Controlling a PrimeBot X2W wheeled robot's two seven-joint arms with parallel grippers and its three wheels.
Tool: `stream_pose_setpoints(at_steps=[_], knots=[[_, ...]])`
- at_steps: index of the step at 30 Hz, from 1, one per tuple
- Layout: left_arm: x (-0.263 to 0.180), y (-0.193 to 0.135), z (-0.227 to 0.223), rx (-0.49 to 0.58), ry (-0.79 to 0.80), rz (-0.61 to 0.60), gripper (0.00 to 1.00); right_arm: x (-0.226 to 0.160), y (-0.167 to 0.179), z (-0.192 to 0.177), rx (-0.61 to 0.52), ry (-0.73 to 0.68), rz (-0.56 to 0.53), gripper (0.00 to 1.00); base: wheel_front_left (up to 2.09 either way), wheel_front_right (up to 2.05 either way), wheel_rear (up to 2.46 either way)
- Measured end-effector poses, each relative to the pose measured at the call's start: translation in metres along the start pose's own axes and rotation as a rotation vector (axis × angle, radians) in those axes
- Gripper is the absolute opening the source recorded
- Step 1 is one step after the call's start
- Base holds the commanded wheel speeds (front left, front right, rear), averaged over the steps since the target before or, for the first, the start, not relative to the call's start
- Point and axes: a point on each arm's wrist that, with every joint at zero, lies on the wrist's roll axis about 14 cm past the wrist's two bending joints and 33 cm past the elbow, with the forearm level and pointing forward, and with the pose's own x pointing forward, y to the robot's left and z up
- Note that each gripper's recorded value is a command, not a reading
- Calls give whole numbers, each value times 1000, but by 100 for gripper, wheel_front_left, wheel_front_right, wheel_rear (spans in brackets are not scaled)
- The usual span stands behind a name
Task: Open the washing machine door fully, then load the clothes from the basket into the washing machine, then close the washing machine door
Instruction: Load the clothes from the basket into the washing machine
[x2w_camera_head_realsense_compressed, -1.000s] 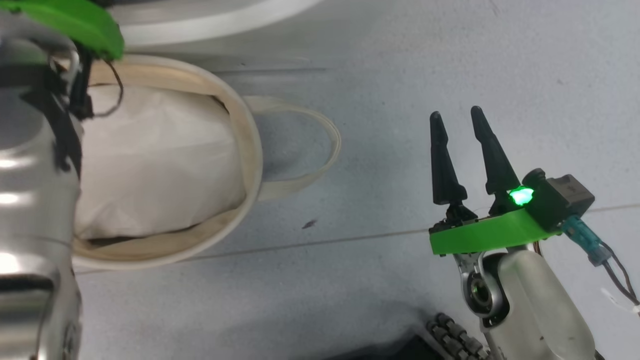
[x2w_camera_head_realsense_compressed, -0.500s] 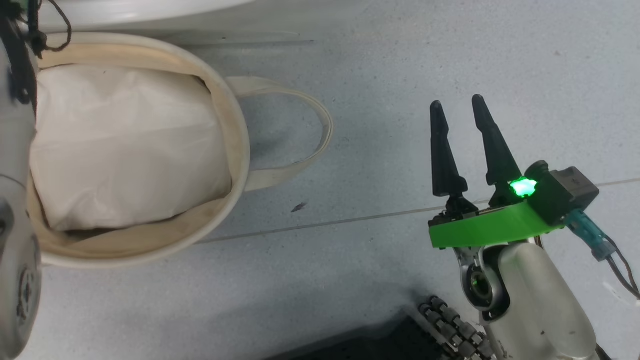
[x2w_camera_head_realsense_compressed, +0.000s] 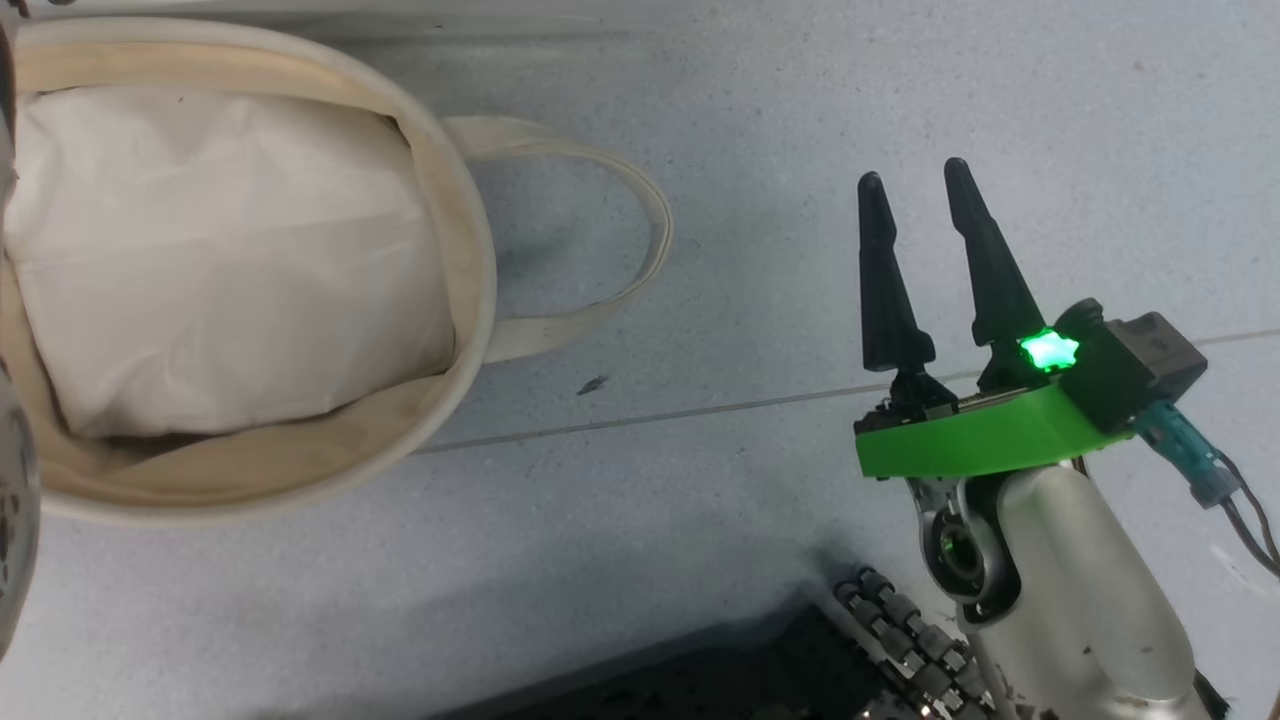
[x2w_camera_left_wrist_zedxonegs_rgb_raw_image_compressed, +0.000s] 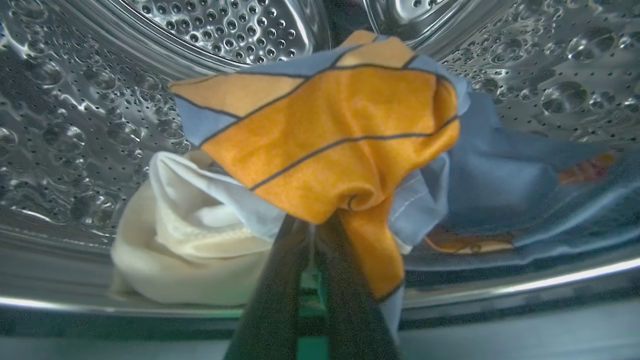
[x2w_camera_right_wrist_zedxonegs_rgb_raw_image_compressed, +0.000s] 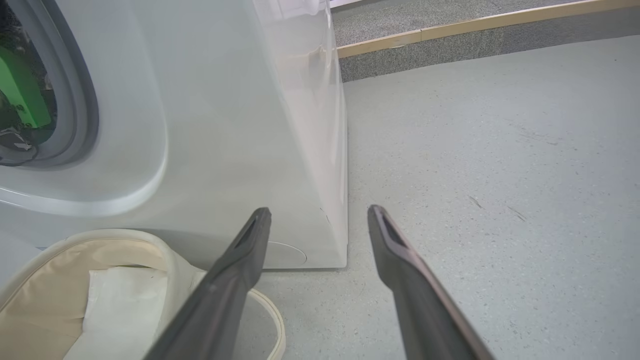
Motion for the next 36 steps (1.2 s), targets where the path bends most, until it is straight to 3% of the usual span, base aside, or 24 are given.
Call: stream_pose_setpoints(at_steps=[4, 11, 20, 21, 22, 36], knots=[[6, 2, 8, -50, -49, 17, 0, 0, -3, -4, -2, 9, -8, 100, 0, 0, 0], [17, 35, 71, -161, -294, 119, 0, 0, -6, -10, -5, 24, -13, 100, 0, 0, 0], [29, 31, 48, -200, -250, 135, 0, -1, -12, -23, -5, 54, -25, 100, 0, 0, 0], [30, 32, 45, -202, -243, 144, 8, 0, -12, -25, -4, 57, -24, 100, 0, 0, 0], [30, 33, 44, -201, -239, 151, 97, 0, -11, -26, -3, 59, -24, 100, 0, 0, 0], [4, 23, 61, -249, -274, 84, 100, 5, 3, -7, -8, 10, 14, 100, 0, 0, 0]])
